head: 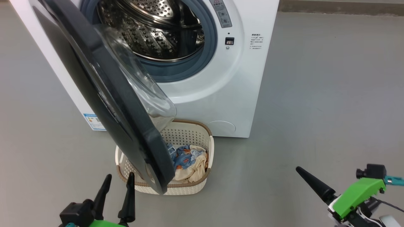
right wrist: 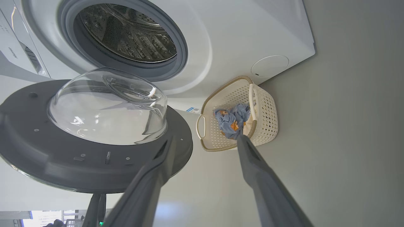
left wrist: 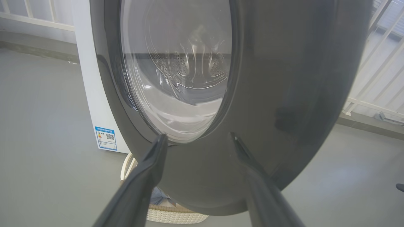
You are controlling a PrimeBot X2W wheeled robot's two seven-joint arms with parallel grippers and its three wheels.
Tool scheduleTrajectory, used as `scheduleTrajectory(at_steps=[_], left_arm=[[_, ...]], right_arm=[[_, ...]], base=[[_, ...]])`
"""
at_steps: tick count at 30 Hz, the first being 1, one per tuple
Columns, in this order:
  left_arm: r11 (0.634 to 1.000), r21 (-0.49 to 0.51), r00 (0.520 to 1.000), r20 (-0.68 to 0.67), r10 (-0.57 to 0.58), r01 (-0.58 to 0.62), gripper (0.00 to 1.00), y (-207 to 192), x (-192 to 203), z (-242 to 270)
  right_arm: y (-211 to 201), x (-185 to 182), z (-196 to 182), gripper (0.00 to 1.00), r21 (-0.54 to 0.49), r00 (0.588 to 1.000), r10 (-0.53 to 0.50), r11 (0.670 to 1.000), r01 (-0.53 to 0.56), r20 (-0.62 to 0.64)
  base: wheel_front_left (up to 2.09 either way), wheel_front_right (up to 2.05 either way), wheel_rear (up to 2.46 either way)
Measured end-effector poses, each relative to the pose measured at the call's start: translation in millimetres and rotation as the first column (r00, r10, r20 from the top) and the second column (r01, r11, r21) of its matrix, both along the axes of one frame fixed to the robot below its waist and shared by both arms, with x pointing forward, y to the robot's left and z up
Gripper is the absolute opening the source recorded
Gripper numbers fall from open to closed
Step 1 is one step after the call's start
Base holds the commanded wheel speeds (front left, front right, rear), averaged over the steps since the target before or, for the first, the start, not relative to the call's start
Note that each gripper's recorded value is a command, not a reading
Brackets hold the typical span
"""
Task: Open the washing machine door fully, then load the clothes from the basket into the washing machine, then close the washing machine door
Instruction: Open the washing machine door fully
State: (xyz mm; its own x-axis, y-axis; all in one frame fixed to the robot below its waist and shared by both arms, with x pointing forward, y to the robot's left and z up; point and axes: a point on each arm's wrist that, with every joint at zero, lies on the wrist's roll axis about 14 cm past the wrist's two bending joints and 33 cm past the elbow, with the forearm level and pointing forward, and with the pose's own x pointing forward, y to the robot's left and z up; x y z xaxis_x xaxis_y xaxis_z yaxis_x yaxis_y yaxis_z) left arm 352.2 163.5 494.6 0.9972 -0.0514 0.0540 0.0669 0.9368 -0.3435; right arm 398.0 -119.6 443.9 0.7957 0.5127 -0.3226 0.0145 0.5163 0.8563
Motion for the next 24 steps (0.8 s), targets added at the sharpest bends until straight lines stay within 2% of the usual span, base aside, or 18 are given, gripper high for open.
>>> scheduleTrajectory(at_steps=[6,13,19,24], left_arm=[[1.000,0.000,1.000,0.004,-0.004,0.004,1.00,-1,1,1],[1.000,0.000,1.000,0.003,0.006,-0.006,1.00,2,0,1],[1.000,0.000,1.000,-0.008,0.013,-0.013,1.00,4,1,-3],[1.000,-0.001,1.000,-0.015,0.014,-0.014,1.00,5,1,-5]], right_arm=[[-26,-10,-9,1.00,-0.073,0.994,-0.100,0.992,0.103,0.045],[-26,-23,-22,1.00,-0.193,0.990,-0.087,0.975,0.106,0.107],[-36,-30,-36,1.00,-0.314,0.981,-0.082,0.940,0.134,0.174],[-38,-31,-40,1.00,-0.350,0.977,-0.069,0.927,0.137,0.199]], base=[[0.00,0.00,0.00],[0.00,0.00,0.00],[0.00,0.00,0.00],[0.00,0.00,0.00]])
